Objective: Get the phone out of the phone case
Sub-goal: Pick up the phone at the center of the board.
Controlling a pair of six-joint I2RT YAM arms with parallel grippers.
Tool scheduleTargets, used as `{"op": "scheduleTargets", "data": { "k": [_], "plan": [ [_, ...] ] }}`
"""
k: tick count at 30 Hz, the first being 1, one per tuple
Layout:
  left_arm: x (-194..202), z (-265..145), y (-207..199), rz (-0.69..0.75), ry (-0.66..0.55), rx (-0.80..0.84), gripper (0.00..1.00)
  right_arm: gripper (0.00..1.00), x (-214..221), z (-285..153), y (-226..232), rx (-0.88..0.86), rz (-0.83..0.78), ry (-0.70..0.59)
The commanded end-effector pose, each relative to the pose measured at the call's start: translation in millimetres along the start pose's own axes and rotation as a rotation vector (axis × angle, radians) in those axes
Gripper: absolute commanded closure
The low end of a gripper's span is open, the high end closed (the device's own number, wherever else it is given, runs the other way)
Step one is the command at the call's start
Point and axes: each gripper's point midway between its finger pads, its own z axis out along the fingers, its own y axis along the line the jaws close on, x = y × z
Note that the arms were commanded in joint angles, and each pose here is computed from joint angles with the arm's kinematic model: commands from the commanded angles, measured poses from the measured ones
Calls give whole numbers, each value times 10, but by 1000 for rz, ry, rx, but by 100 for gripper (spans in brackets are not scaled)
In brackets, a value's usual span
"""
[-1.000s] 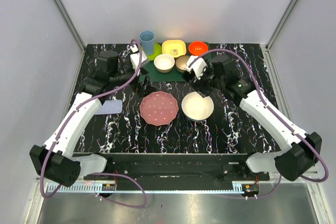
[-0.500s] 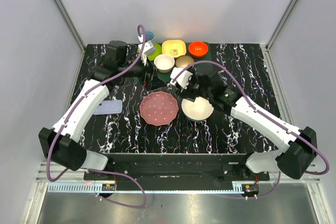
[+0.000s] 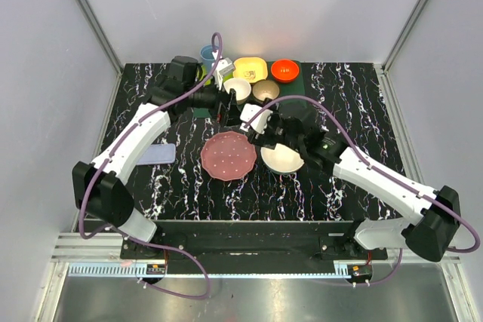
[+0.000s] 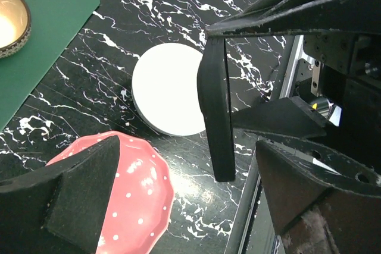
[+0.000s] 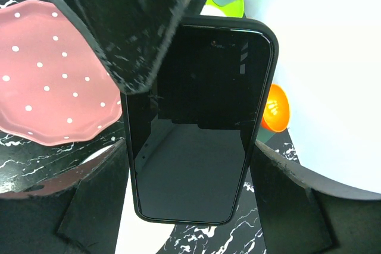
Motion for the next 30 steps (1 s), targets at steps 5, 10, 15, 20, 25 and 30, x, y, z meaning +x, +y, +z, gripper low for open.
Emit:
{"op": "scheduleTargets", "data": {
  "k": [5,10,15,20,25,30],
  "plan": [
    [-189,88,-147,32,-28,60,2,100,-474,-75,-249,110,-1,-125],
    [-146,136,-156,29,-16,59,6,100,-498,10,-218,117,-32,-101],
    [-77,170,-146,13,8,60,23,100,-508,71,-226,145,-56,-82],
    [-1,205,-153,19,34,57,26,100,-519,102,-279,175,-68,-73],
    [84,240,-143,37,65,40,28,100,-529,109,-271,181,-80,-71],
    [112,265,-124,35,74,33,33,100,-538,111,-276,184,-81,-72]
  ]
}}
